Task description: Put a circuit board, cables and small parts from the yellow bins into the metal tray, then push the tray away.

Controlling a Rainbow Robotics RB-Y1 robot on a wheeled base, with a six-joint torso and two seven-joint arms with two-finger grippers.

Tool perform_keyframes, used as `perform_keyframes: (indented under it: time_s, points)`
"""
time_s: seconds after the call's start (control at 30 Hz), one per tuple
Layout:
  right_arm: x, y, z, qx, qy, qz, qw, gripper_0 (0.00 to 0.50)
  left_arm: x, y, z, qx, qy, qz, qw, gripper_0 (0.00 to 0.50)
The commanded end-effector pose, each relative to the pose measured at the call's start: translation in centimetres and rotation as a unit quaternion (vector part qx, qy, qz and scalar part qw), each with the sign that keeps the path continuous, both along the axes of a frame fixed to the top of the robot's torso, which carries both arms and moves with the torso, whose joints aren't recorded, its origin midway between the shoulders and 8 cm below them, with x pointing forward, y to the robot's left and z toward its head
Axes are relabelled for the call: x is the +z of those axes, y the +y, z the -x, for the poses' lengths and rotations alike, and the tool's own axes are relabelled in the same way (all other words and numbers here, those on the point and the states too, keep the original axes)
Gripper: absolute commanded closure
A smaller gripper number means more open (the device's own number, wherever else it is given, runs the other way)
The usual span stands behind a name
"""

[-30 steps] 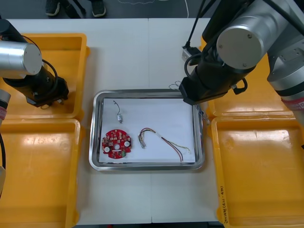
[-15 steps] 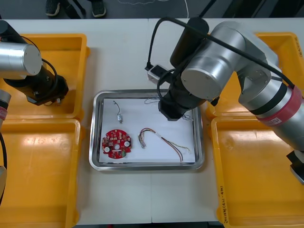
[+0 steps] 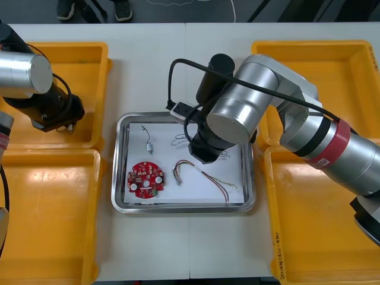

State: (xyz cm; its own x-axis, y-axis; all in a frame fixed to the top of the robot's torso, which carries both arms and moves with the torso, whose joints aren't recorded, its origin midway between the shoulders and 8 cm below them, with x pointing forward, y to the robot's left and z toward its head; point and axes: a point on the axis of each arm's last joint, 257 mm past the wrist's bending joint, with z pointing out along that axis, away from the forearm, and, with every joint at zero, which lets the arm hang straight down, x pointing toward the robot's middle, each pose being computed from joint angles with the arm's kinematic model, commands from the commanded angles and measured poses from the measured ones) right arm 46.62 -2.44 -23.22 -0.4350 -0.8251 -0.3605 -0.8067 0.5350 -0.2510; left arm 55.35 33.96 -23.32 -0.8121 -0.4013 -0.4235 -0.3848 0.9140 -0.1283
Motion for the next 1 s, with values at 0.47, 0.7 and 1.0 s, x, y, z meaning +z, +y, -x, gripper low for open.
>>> perform_keyframes:
  time_s: [0.47,0.7,1.0]
  points:
    - [-1.9,1.9,-1.4,0.042,-0.030,0.037,0.998,0.500,9.9,-0.2,1.5,0.010,-0.074,-0.009,0.9971,0.500]
    - [-2.1,1.7,-1.5,0.045,-0.029,0.041,0.998,0.500,11.4,0.0,2.5,0.002,-0.079,-0.013,0.9968,0.500]
    - [-1.1,2.1,-1.8,0.052,-0.033,0.043,0.997,0.028,12.4,0.4,3.9,-0.012,-0.067,-0.023,0.9974,0.500]
